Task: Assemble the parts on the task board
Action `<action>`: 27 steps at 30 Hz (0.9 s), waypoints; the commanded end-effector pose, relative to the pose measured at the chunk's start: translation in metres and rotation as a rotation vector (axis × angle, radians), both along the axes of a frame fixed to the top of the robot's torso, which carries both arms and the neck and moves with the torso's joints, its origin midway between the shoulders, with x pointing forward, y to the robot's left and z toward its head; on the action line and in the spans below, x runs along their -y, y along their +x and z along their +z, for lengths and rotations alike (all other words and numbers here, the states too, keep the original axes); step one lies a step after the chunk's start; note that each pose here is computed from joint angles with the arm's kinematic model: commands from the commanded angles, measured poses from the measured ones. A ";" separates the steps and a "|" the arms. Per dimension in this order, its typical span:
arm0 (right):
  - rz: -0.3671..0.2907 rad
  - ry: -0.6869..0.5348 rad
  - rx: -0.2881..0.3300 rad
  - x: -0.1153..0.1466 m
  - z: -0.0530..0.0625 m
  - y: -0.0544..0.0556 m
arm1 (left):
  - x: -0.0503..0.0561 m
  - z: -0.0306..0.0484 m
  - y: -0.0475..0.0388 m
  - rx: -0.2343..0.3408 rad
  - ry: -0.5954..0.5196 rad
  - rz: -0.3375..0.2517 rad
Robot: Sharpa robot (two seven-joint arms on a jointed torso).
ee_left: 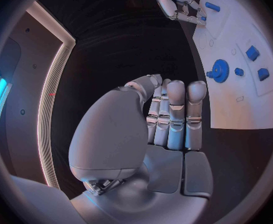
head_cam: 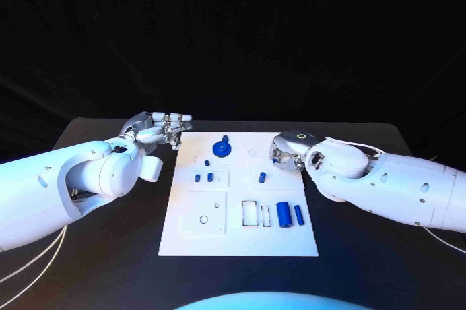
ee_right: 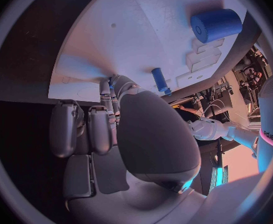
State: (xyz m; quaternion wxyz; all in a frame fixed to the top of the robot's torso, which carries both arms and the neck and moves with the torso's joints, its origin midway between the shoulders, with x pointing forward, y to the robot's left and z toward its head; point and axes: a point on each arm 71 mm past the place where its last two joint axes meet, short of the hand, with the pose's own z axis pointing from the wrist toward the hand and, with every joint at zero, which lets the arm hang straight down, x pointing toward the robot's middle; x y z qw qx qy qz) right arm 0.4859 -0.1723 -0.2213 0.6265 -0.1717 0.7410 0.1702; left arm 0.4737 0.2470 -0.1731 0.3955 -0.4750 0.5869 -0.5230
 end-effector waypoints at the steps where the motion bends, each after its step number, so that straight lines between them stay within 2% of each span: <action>1: -0.003 -0.055 -0.022 0.001 -0.009 -0.003 | 0.002 0.0012 -0.0003 -0.001 -0.011 -0.010; 14: -0.010 -0.003 0.048 0.004 -0.001 -0.006 | 0.002 0.0006 0.0004 -0.006 -0.010 -0.011; 27: 0.004 0.067 0.115 0.005 0.023 -0.016 | 0.003 -0.0001 0.0011 -0.010 -0.010 -0.015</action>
